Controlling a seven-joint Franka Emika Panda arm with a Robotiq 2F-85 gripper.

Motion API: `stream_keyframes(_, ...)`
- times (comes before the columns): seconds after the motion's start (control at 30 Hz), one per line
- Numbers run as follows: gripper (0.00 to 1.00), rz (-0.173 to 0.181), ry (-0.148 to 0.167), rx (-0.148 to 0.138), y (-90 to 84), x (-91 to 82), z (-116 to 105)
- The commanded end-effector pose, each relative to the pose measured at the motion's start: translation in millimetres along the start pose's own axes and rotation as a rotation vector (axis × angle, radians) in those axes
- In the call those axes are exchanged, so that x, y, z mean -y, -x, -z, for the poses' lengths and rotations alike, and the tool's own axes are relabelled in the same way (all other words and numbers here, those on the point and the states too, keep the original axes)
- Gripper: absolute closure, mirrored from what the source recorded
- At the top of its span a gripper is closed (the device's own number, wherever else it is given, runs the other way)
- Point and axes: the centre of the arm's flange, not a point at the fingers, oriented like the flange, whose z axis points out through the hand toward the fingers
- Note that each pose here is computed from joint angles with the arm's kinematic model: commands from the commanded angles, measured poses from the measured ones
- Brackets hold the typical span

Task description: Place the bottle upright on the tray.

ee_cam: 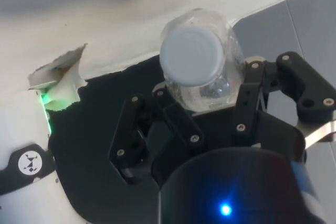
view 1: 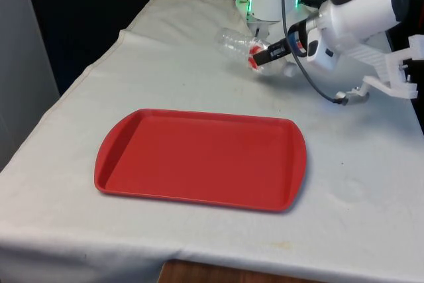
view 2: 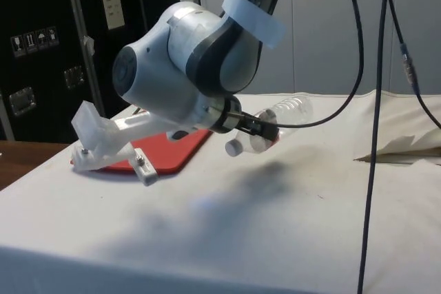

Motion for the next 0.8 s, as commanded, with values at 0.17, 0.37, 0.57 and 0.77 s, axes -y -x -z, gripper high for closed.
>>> stream_keyframes(0.17,0.66,-0.003,-0.003,0.001,11.6,-1.3,8)
stream_keyframes(0.37,0.66,-0.008,-0.001,0.002,20.9,-3.3,16)
stream_keyframes(0.57,0.66,-0.013,-0.002,-0.002,27.7,-5.2,21)
stream_keyframes(0.77,0.66,-0.021,-0.001,-0.009,30.4,-6.7,24)
